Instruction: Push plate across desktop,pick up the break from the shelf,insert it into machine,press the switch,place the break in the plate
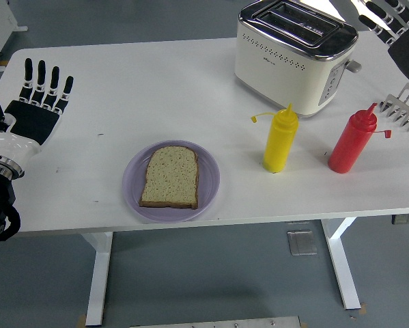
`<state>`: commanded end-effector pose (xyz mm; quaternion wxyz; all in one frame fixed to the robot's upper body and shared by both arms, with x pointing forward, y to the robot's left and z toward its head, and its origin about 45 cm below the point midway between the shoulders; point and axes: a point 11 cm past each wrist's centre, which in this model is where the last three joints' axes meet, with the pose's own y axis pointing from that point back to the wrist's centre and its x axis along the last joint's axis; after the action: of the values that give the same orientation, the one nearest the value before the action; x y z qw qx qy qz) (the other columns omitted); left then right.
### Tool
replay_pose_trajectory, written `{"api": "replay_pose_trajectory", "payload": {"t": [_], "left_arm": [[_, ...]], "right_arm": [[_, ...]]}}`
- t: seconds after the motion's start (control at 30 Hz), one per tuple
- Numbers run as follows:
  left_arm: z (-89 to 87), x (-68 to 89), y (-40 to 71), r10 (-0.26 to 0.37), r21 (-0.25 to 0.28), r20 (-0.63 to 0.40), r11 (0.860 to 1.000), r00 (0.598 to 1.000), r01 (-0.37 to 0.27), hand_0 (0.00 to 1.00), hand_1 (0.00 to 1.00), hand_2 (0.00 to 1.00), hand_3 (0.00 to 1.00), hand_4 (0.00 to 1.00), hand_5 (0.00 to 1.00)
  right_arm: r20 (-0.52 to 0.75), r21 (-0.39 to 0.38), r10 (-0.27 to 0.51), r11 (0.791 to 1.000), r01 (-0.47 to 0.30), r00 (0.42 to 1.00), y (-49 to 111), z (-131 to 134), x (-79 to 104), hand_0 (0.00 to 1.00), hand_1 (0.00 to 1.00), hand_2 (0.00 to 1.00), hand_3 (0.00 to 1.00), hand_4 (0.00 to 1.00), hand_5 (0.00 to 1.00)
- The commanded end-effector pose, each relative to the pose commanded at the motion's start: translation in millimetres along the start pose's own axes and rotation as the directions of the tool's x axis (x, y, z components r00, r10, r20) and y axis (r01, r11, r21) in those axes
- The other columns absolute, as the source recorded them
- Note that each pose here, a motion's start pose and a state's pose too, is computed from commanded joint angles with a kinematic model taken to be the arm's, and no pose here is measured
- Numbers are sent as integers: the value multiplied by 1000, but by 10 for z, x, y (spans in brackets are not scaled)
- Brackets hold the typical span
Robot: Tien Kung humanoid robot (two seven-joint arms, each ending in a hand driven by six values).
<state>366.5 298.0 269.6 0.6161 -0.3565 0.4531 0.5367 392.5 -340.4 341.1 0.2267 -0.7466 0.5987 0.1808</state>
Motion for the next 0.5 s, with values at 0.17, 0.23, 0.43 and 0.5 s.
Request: {"api": "replay_pose_trajectory", "payload": {"t": [0.17,0.23,0.43,0.5], "left_arm": [[-49,4,19,-6,22,-18,1000,1000,6,774,675,620,626,754,998],[-76,2,29,-9,35,-21,999,1000,10,773,680,623,627,754,998],[-140,22,60,-10,61,-27,998,1000,11,773,683,626,627,754,998],[-154,31,69,-8,67,-28,998,1000,10,773,683,626,627,754,998]], "right_arm": [[66,-46,40,998,-37,997,149,173,160,805,736,728,697,756,570],[85,-50,53,998,-48,995,186,197,204,806,739,726,700,764,583],[132,-56,77,996,-70,988,247,228,278,805,739,724,701,760,580],[144,-60,82,995,-74,986,258,248,292,805,739,724,701,760,580]]}}
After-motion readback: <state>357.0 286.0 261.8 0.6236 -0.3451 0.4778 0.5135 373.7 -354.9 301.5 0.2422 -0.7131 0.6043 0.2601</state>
